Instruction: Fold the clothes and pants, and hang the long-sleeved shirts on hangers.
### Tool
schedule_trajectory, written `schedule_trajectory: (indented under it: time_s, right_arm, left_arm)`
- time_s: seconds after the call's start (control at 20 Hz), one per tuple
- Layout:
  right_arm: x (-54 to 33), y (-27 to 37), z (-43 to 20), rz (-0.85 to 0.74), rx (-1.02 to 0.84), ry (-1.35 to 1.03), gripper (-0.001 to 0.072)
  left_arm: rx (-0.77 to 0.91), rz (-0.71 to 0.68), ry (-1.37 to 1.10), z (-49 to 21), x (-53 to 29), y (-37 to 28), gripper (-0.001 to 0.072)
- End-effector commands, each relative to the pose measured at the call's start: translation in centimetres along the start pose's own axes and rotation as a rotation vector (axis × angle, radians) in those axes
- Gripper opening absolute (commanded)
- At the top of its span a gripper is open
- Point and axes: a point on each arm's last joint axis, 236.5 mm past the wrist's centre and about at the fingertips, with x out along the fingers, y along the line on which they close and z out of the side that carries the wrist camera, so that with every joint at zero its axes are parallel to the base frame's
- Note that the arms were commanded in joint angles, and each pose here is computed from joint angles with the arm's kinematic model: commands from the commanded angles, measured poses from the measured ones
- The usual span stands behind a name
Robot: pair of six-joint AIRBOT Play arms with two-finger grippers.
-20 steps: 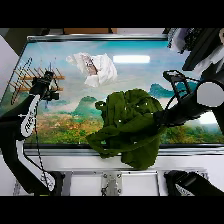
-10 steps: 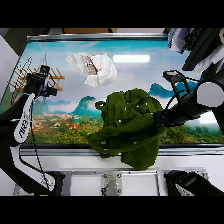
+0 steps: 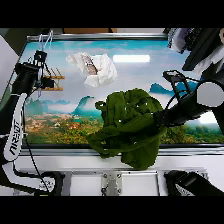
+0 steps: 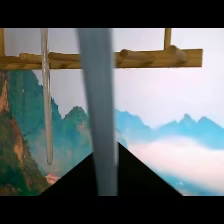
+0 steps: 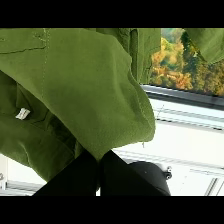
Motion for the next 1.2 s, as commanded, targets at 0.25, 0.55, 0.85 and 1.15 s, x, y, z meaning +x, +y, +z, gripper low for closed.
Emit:
schedule_trajectory:
  time_s: [0.25,0.55,0.85,1.15]
  right_arm:
    - [0.0,0.0,0.0,0.000,-0.001,0.001,0.0016]
    - [0.0,0.0,0.0,0.000,-0.001,0.001,0.0016]
    - [0.0,0.0,0.0,0.000,-0.001,0.001,0.0016]
    - [0.0,0.0,0.0,0.000,-0.001,0.001,0.0016]
  left_arm:
    - [0.595,-0.655,-0.132,-3.7,-14.7,-11.7,0.0016]
    - [0.794,-0.856,-0.121,-9.1,-21.2,-11.3,0.0017]
    - [0.929,-0.895,-0.135,-10.8,-20.8,-9.5,0.0016]
    - [1.075,-1.062,-0.306,-13.1,-22.6,-13.2,0.0015]
